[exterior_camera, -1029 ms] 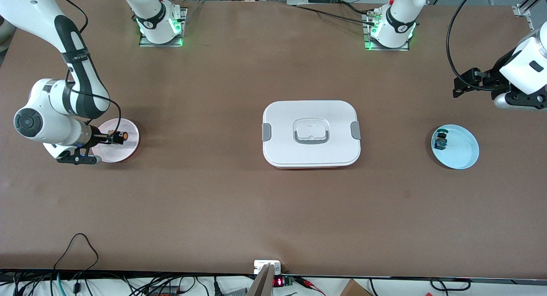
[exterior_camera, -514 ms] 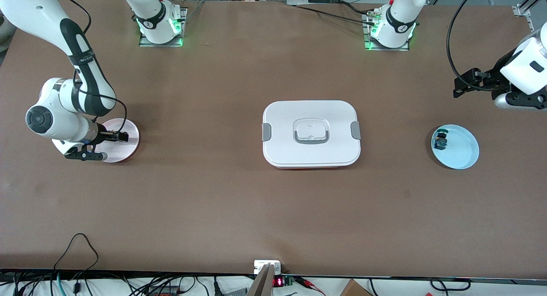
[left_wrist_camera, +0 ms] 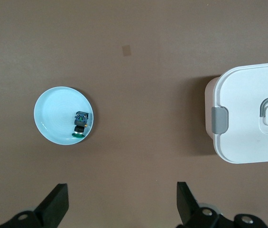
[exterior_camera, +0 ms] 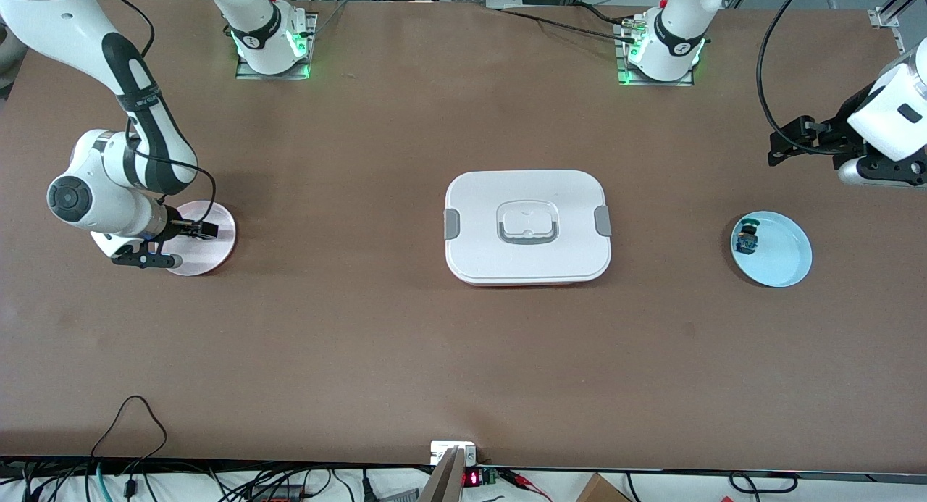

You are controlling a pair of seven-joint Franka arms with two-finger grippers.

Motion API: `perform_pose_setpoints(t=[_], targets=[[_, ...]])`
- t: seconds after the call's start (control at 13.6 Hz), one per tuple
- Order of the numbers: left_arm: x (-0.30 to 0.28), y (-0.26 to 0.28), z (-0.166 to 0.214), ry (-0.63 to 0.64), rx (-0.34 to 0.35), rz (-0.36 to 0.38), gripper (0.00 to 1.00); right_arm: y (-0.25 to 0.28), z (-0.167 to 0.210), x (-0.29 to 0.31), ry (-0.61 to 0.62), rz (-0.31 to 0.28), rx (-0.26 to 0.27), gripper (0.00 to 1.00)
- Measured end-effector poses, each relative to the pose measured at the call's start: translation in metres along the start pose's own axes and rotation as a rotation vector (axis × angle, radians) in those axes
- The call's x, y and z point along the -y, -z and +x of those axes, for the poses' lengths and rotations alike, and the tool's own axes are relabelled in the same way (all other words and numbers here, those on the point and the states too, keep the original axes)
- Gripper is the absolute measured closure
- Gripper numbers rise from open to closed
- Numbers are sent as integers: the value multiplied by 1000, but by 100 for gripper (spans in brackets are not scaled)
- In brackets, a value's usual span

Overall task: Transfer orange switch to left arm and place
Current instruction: 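Close the right gripper on the orange switch, then lift the orange switch off the white plate with the right gripper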

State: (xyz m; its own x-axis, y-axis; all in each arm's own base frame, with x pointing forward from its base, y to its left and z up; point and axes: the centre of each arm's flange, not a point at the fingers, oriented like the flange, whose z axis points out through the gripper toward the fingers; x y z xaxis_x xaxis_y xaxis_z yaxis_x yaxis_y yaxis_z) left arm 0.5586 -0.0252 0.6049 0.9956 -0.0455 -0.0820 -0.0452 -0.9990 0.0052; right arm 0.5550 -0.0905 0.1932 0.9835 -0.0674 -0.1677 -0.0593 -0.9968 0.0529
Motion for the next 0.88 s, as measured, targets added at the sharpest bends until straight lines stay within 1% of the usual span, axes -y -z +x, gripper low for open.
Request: perform_pose_setpoints(t=[0.44, 0.73, 0.88], targets=[[0, 0, 0, 0, 0, 0, 0, -9, -5, -3, -6, 3, 9, 0], [1, 0, 0, 1, 1, 0, 0, -16, -9, -2, -5, 4, -17, 0], [5, 0, 0, 8, 2, -1, 0, -20, -12, -1, -4, 5, -20, 0]])
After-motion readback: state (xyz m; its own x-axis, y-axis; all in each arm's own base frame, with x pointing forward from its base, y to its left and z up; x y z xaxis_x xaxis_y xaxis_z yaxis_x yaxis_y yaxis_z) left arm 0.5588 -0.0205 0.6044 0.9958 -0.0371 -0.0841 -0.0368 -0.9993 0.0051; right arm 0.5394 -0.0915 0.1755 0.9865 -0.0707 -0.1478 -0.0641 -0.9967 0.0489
